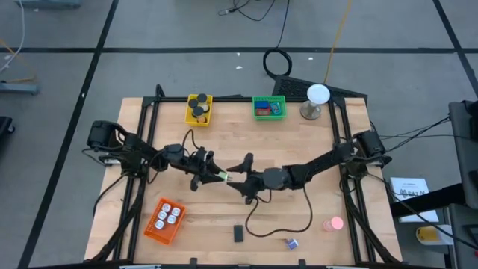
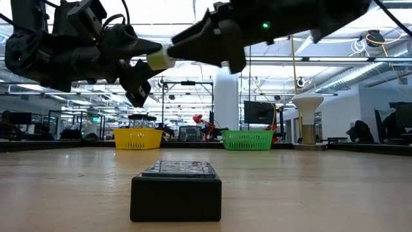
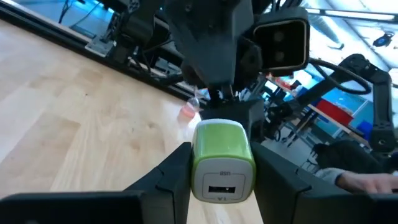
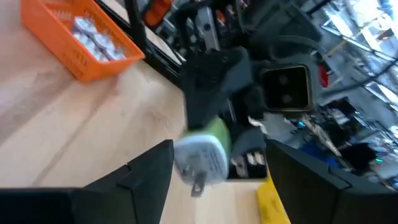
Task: Pick & Place Office items
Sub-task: Put the green charger adapter into the orange bin
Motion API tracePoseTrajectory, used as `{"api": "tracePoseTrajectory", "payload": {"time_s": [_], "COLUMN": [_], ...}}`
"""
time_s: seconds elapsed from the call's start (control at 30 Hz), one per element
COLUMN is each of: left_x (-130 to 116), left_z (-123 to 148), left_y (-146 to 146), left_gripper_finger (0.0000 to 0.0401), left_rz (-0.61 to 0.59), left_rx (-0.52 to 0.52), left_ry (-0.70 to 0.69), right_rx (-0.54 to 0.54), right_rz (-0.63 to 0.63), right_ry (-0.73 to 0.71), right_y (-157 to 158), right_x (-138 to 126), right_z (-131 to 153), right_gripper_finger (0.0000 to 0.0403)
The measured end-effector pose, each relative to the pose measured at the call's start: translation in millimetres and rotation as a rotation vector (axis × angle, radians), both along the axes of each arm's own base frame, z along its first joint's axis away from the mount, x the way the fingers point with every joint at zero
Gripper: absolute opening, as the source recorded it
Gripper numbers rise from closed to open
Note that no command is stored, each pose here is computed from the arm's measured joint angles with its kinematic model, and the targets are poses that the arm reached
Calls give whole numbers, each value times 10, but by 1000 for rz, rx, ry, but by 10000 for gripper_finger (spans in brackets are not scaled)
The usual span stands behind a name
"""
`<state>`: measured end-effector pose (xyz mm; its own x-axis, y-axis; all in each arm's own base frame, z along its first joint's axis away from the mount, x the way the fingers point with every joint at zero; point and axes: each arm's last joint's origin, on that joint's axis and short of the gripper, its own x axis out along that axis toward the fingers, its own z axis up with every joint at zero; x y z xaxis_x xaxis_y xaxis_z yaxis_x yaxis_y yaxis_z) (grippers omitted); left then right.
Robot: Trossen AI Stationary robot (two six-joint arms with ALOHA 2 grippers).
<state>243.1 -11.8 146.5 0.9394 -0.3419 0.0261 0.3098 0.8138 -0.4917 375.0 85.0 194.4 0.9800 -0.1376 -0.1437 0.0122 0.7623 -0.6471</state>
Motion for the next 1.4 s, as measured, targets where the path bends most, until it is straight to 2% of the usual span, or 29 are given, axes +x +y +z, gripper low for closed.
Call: {"api": "tracePoseTrajectory", "payload": {"time_s": [0.27, 0.57, 0.63, 0.7, 0.93, 1.03, 1.17, 1.3, 1.4], "left_x": [79, 86, 86, 87, 43, -54, -275, -500, -626], "left_z": [81, 89, 92, 91, 64, 51, -3, -54, -44], "left_y": [1, 2, -1, 1, 89, 207, 320, 335, 313], "left_gripper_finger": [135, 135, 135, 150, 255, 279, 284, 255, 219], "left_rz": [8, 8, 6, 7, -15, 64, 225, 343, 374], "left_rx": [-11, -11, -9, -8, 97, 163, 254, 320, 354], "left_ry": [-35, -39, -43, -42, -52, -35, 37, 77, 44], "right_rx": [-28, -64, -70, -61, -24, 38, 182, 399, 491], "right_rz": [2, 11, 12, 11, -37, -94, -186, -260, -325], "right_ry": [-12, -37, -41, -42, -35, 44, 232, 386, 520], "right_y": [5, 25, 30, 29, 14, -24, -169, -436, -619], "right_x": [40, 38, 37, 37, 12, 27, 139, 325, 450], "right_z": [-2, 26, 31, 31, 79, 155, 291, 428, 380], "right_gripper_finger": [228, 139, 133, 133, 133, 133, 133, 133, 133]}}
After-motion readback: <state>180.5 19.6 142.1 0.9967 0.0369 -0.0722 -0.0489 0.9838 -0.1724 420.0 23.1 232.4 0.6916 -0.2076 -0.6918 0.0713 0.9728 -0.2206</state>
